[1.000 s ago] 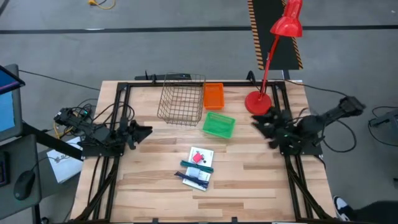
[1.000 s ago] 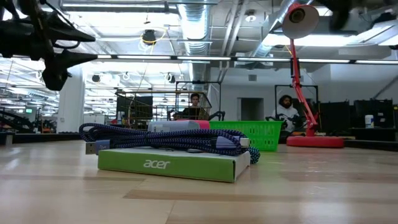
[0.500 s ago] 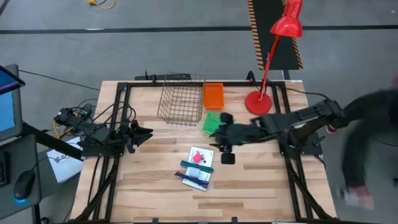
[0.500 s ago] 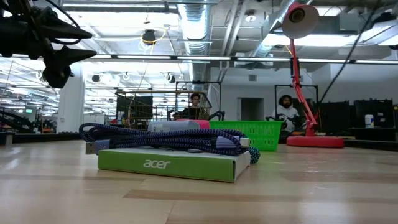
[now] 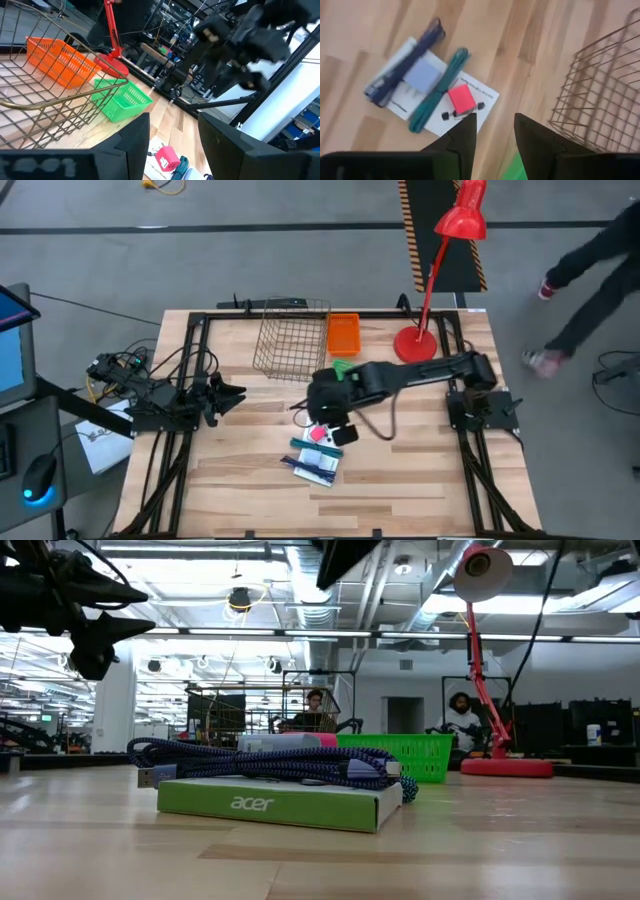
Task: Pick and place items into bin
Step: Put the pink charger adapter into the wire basket
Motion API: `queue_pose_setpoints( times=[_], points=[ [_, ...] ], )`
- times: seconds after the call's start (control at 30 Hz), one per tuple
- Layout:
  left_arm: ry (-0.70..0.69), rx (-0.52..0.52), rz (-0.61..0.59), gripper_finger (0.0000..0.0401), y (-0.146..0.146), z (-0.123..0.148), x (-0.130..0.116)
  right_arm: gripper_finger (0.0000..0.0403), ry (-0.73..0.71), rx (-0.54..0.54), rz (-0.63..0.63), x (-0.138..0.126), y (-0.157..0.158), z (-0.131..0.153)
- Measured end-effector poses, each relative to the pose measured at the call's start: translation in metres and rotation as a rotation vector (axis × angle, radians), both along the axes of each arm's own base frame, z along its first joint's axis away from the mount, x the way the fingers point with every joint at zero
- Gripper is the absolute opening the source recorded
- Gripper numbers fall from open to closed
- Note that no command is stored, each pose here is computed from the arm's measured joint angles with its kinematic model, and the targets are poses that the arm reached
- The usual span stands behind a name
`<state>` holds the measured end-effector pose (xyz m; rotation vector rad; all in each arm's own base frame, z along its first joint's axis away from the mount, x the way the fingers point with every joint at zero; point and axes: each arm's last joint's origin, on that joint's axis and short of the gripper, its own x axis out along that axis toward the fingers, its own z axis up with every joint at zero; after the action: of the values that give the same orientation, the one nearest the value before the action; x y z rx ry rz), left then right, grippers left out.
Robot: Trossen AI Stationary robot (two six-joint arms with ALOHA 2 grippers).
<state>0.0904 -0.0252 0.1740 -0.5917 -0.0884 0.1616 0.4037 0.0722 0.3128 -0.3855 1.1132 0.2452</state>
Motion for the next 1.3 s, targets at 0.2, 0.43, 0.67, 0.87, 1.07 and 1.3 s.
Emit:
queue_pose_setpoints(
  times=[0.2,0.43,0.67,0.87,1.07,1.3],
  points=[
    [0.0,0.0,0.0,0.0158,0.0,0.0,0.0,0.0141,0.046,-0.029,0.05,0.016,0.003,-0.021],
    [-0.001,-0.001,-0.001,0.0158,0.0,0.0,0.0,0.0206,0.16,-0.05,0.142,0.022,0.009,-0.051],
    [0.002,0.001,-0.007,0.0158,0.0,0.0,0.0,0.0249,0.183,-0.093,0.216,0.03,0.027,-0.075],
    [0.023,0.01,-0.013,0.0158,-0.001,-0.002,0.002,0.0248,0.147,-0.104,0.23,0.031,0.032,-0.072],
    [0.028,0.01,-0.023,0.0158,-0.002,-0.003,0.002,0.0249,0.12,-0.099,0.225,0.036,0.03,-0.075],
    [0.025,0.008,-0.028,0.0158,-0.002,-0.002,0.002,0.0249,0.169,-0.117,0.256,0.043,0.032,-0.098]
  ],
)
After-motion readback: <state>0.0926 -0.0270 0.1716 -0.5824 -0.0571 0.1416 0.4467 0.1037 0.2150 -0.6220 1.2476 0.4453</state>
